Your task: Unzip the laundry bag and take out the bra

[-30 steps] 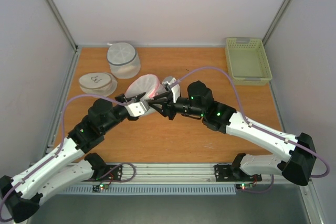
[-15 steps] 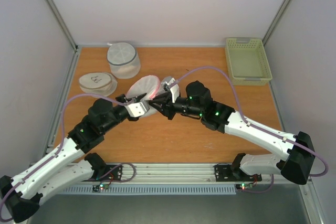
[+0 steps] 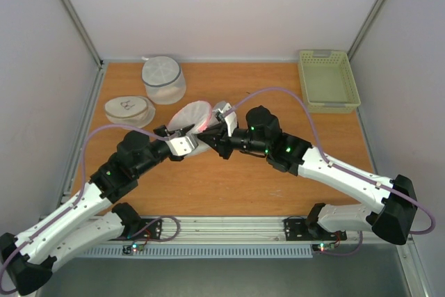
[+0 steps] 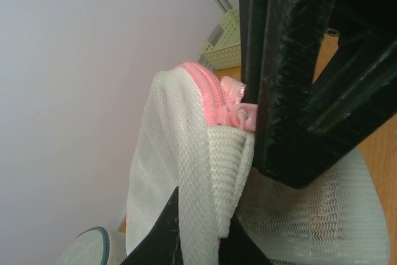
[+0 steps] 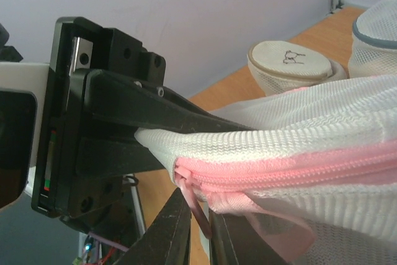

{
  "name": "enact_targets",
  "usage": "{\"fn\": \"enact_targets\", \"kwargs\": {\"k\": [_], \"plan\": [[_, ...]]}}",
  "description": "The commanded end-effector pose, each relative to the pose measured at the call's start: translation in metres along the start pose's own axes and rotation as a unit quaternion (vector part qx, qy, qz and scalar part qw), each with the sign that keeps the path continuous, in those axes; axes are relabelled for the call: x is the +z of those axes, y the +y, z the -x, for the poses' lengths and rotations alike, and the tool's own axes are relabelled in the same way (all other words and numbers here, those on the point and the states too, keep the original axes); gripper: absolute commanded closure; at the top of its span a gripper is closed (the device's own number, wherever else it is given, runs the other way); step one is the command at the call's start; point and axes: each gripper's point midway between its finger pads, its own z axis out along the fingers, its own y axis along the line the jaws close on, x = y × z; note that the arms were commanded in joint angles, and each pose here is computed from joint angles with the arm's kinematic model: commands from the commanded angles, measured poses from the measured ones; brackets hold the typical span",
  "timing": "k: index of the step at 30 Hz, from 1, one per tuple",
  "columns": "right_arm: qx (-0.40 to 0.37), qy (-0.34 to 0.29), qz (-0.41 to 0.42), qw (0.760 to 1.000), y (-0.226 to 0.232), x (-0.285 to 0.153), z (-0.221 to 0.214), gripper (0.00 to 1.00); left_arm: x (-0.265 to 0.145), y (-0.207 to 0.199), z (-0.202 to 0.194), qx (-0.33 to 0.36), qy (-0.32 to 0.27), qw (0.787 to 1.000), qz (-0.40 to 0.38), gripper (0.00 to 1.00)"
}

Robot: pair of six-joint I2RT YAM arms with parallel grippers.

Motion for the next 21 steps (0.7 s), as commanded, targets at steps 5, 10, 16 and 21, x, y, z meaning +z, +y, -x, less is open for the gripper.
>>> {"fn": "enact_targets", "kwargs": {"k": [5,10,16,21], "plan": [[-0.018,0.003,-0.005,1.0,0.006,-0.009,0.01,0.97,-0.003,0.005,0.008,0.011,-0.021,1.0,0.015,0.99],[-0.03,0.01,-0.013,0.999,0.006,-0.012,0.013,0.99,-0.002,-0.002,0.005,0.03,-0.022,0.999,0.004,0.99],[-0.032,0.031,-0.029,0.999,-0.002,-0.018,0.009,0.99,-0.004,-0.011,-0.003,0.05,-0.012,0.999,-0.013,0.99],[-0.019,0.087,-0.046,0.995,-0.02,-0.025,-0.006,0.99,-0.011,-0.028,-0.002,0.084,-0.035,0.995,-0.044,0.99]]}}
